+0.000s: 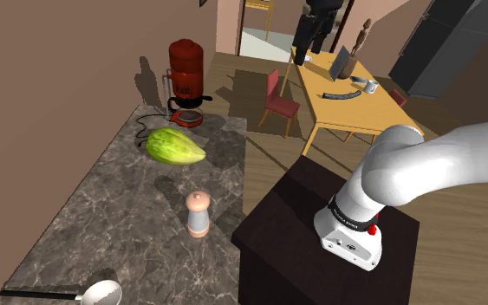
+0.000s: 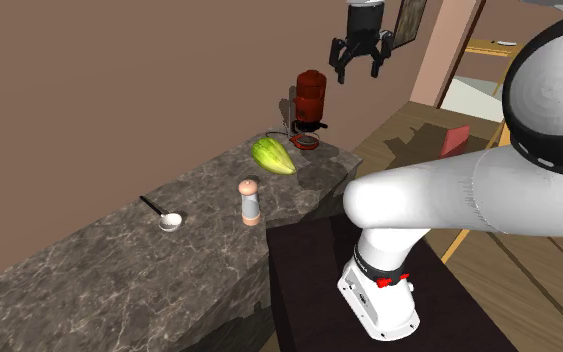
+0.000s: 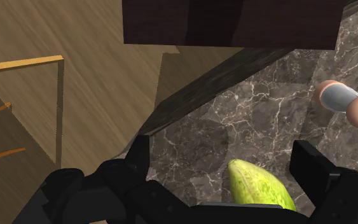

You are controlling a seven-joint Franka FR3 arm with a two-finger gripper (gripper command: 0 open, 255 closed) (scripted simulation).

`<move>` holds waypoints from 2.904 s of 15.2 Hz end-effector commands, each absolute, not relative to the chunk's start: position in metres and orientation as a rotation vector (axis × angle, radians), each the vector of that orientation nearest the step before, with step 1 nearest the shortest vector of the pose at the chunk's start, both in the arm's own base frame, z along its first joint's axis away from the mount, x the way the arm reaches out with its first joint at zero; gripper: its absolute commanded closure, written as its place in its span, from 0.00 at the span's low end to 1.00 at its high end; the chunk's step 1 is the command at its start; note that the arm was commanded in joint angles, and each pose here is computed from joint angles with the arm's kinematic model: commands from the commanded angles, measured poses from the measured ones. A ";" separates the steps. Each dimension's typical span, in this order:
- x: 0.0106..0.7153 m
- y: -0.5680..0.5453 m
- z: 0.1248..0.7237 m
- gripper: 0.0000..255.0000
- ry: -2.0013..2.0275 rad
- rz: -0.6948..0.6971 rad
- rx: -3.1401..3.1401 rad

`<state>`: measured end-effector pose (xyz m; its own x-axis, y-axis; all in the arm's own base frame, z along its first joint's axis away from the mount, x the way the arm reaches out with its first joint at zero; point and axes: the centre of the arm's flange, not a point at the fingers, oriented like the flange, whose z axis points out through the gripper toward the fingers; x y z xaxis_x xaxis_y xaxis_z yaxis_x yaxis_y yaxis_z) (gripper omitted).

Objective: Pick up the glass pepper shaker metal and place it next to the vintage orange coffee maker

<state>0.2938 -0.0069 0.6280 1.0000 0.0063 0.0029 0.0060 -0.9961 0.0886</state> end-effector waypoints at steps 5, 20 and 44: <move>0.297 0.022 0.587 0.00 -0.031 0.003 3.077; 0.314 0.137 0.438 0.00 -0.190 -0.002 3.162; 0.345 0.271 0.258 0.00 -0.362 -0.008 3.241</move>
<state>0.3464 0.2703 0.2617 0.9754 -0.2196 -0.0182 -0.2202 -0.9684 -0.1171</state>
